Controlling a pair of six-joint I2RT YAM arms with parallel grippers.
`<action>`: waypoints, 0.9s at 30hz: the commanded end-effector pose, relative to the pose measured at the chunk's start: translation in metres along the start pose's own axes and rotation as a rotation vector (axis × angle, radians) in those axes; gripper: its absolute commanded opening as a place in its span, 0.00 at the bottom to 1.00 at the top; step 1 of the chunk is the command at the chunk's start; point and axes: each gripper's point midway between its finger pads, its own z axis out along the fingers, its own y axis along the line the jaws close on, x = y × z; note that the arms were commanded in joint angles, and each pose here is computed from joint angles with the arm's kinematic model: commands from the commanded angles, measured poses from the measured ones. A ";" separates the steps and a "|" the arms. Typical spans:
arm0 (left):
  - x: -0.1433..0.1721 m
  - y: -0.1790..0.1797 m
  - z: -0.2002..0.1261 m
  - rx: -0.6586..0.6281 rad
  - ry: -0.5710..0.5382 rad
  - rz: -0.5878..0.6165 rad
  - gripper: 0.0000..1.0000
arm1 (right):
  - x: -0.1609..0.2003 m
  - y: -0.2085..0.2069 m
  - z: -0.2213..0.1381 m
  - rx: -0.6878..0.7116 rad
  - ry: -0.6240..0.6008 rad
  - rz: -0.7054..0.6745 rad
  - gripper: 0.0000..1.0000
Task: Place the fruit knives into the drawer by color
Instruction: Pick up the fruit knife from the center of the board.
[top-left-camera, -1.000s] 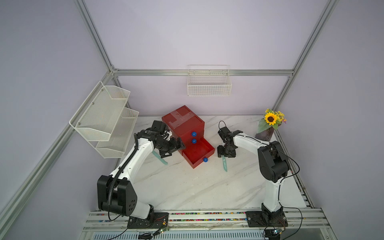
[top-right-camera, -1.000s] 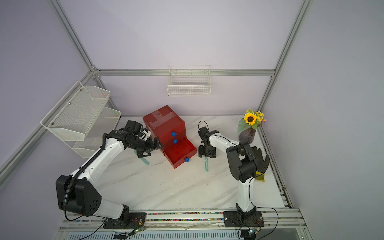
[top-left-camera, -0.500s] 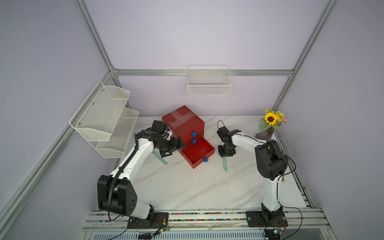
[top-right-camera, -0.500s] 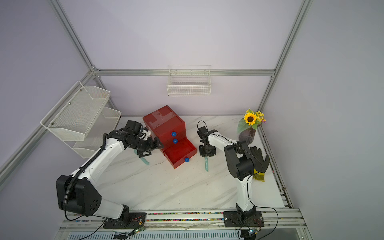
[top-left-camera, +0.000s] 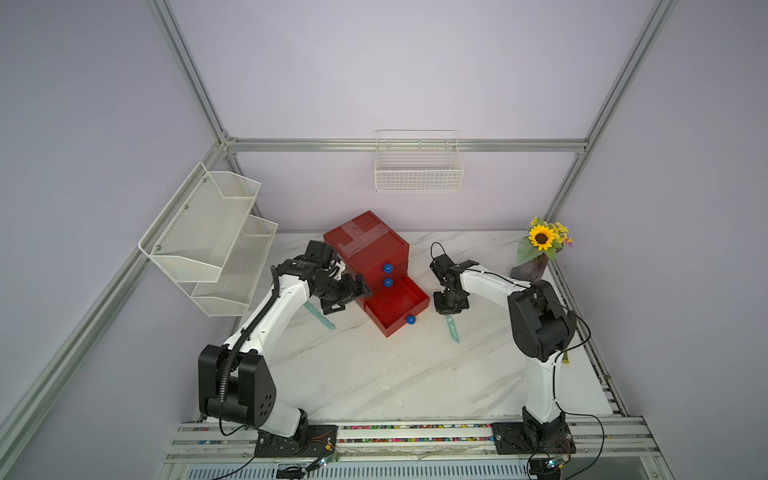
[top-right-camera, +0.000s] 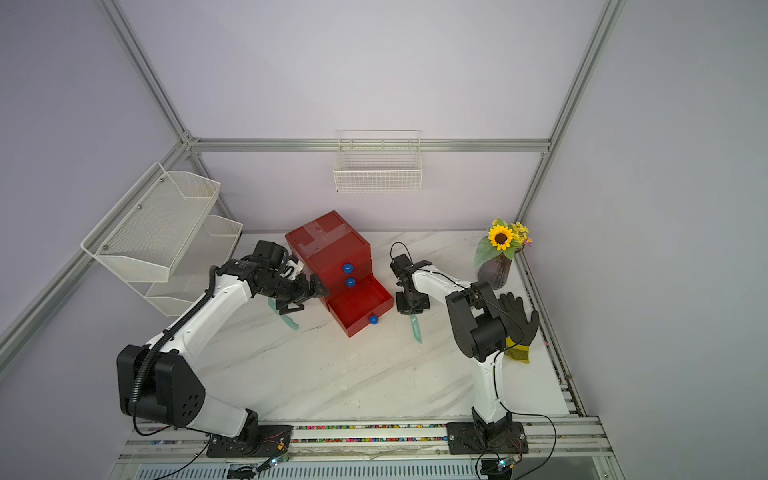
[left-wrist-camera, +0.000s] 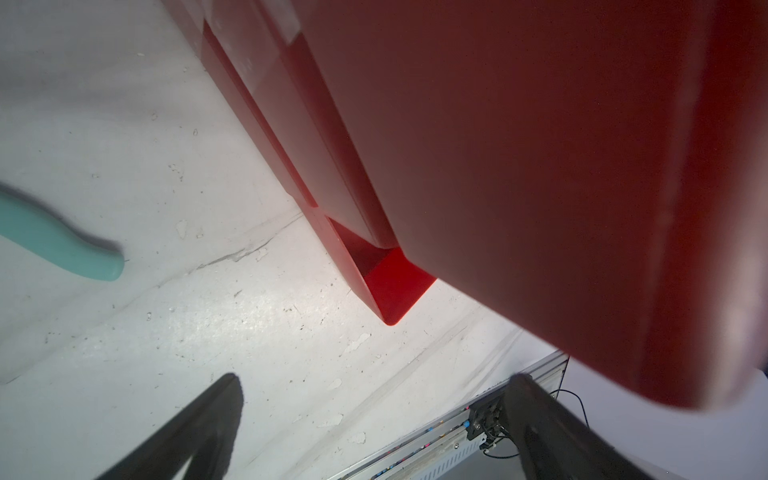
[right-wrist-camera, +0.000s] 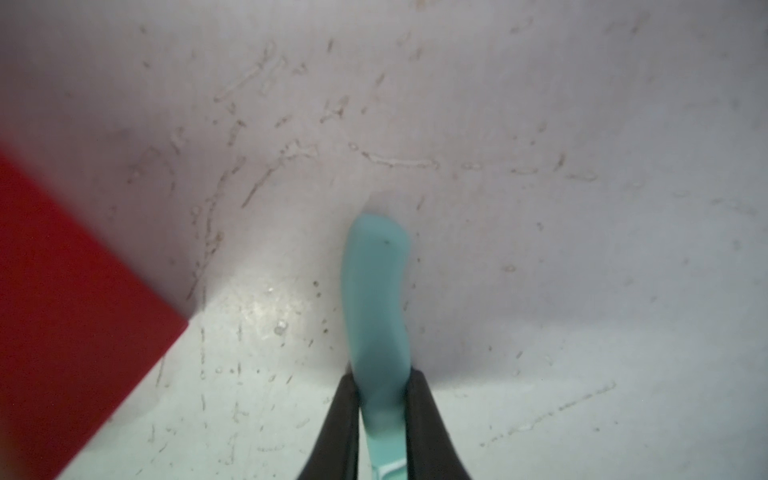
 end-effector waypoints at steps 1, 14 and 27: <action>-0.005 -0.005 -0.004 0.030 -0.020 0.004 1.00 | 0.014 -0.009 -0.003 0.017 0.052 0.048 0.05; -0.003 -0.004 -0.007 0.023 -0.025 0.011 1.00 | -0.002 0.031 -0.090 -0.312 -0.034 0.267 0.03; 0.006 0.009 -0.017 -0.040 -0.042 -0.020 1.00 | -0.032 0.123 -0.148 -0.908 0.066 0.504 0.03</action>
